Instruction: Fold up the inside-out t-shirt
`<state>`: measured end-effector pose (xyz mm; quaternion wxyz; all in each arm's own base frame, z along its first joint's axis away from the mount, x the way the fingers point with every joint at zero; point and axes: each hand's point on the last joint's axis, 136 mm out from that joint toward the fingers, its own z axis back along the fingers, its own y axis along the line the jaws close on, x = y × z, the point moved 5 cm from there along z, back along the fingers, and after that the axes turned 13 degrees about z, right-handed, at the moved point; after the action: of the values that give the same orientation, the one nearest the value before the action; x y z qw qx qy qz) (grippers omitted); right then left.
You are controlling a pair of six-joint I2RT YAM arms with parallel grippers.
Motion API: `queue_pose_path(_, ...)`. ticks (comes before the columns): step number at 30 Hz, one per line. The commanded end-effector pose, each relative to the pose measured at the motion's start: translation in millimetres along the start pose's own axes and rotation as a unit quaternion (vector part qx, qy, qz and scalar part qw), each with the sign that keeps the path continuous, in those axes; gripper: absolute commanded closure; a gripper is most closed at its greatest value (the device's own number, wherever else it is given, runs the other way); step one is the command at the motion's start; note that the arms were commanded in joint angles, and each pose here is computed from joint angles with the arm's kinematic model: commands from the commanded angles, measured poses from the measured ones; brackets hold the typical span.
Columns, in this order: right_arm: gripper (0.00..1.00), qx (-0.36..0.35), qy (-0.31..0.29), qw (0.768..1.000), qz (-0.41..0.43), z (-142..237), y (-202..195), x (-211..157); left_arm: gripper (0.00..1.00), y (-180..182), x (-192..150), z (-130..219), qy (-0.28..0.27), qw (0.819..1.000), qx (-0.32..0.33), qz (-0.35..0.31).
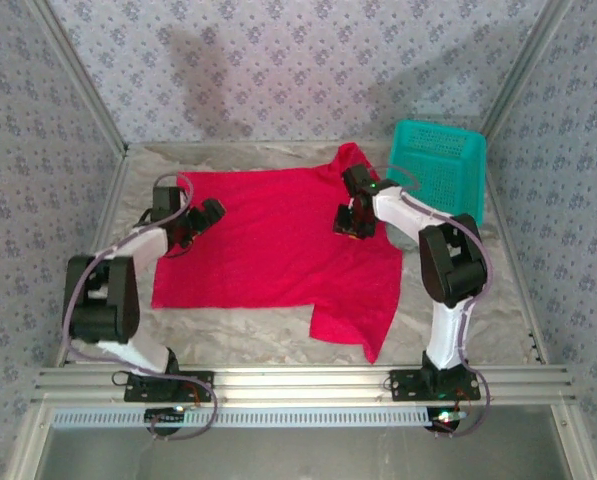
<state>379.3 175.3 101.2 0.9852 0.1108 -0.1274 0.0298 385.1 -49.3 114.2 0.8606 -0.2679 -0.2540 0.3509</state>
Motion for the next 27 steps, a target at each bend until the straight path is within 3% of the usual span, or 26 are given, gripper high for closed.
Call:
queue_pose_path(1,0.61,0.0,0.01,1.0,-0.006,-15,-5,-14,0.0,10,12,-22,0.026,0.999,0.013,0.043)
queue_pose_path(3,0.61,-0.012,0.03,0.999,-0.009,-23,-14,-31,0.02,38,10,-30,0.048,0.994,0.044,0.089)
queue_pose_path(7,0.6,-0.036,0.08,0.996,-0.009,-36,-30,-85,0.03,88,8,-12,0.019,0.985,0.08,0.149)
queue_pose_path(10,0.59,-0.049,0.095,0.994,0.0,-29,-34,-121,0.03,106,9,15,-0.008,0.982,0.112,0.154)
queue_pose_path(13,0.58,-0.067,0.086,0.994,0.014,-10,-36,-133,0.03,105,11,44,-0.044,0.981,0.13,0.139)
queue_pose_path(17,0.57,-0.043,0.018,0.999,0.023,30,-16,-102,0.03,70,22,64,-0.069,0.989,0.084,0.105)
queue_pose_path(21,0.52,-0.021,-0.075,0.996,0.043,58,7,-46,0.03,6,26,60,-0.058,0.997,0.049,0.001)
queue_pose_path(23,0.52,-0.029,-0.11,0.992,0.047,63,14,-13,0.03,-16,27,51,-0.047,0.997,0.05,-0.031)
queue_pose_path(27,0.51,-0.043,-0.113,0.992,0.023,40,14,35,0.05,-30,30,31,-0.017,0.998,0.049,-0.025)
